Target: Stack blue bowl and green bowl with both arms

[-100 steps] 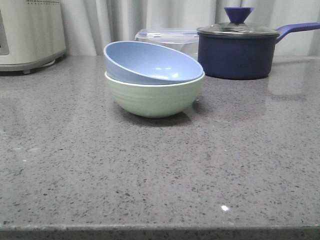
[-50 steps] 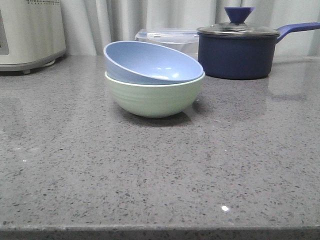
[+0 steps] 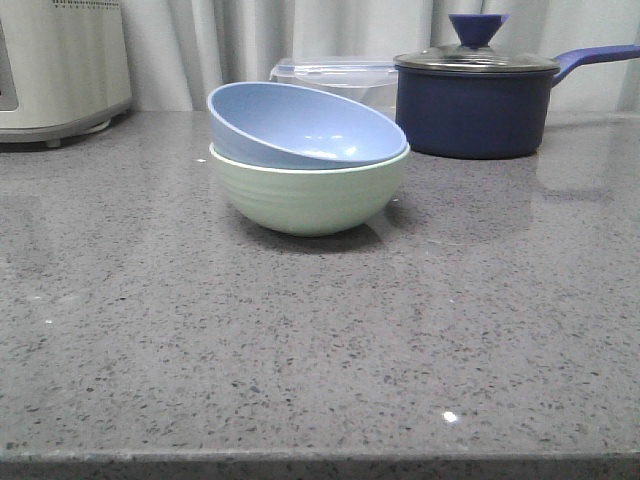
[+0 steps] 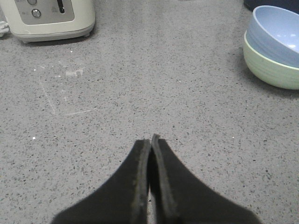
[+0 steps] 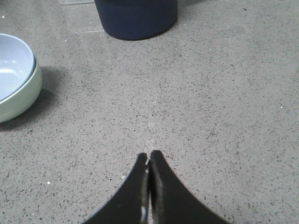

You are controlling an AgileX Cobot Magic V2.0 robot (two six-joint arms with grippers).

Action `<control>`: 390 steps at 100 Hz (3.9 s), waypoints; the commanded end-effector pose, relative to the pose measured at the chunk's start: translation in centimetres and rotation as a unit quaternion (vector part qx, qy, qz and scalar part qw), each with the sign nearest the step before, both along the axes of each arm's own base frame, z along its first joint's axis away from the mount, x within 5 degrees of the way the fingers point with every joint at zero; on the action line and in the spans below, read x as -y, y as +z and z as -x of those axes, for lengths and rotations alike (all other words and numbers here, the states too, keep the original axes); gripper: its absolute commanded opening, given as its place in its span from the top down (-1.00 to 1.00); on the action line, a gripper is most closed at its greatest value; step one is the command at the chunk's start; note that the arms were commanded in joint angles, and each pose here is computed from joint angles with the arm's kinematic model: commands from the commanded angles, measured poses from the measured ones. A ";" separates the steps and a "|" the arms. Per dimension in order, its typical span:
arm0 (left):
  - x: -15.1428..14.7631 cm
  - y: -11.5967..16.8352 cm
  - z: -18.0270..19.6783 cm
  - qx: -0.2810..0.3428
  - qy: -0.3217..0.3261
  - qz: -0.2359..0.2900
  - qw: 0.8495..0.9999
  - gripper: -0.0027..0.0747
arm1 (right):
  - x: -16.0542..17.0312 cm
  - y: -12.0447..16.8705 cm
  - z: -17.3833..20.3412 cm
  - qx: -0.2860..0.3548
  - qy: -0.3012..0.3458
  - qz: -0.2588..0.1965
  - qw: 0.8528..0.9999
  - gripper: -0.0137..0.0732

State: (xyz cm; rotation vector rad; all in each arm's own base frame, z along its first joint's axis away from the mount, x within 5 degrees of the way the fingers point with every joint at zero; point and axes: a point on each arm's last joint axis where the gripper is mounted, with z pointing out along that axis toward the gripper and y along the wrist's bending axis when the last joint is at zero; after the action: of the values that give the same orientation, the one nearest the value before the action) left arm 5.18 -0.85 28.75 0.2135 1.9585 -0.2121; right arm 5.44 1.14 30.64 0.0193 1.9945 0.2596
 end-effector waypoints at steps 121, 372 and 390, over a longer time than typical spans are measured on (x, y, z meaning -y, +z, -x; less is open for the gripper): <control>-1.0 -8.5 -0.3 0.249 0.144 0.014 0.958 0.98 | 0.1 1.3 -0.2 0.043 -0.005 0.002 0.999 0.87; -1.0 -8.6 -0.3 0.240 0.144 0.013 0.960 0.98 | 1.0 -10.4 -0.1 0.230 -0.081 -0.006 0.970 0.87; -1.0 -8.6 -0.3 0.240 0.144 0.013 0.960 0.98 | 1.0 -10.4 -0.1 0.231 -0.081 -0.006 0.970 0.87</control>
State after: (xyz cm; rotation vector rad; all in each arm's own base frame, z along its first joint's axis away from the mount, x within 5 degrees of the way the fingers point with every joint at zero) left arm 5.62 0.12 20.50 -0.0256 1.5640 0.0112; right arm 5.66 0.15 19.37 0.1341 1.6161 0.1668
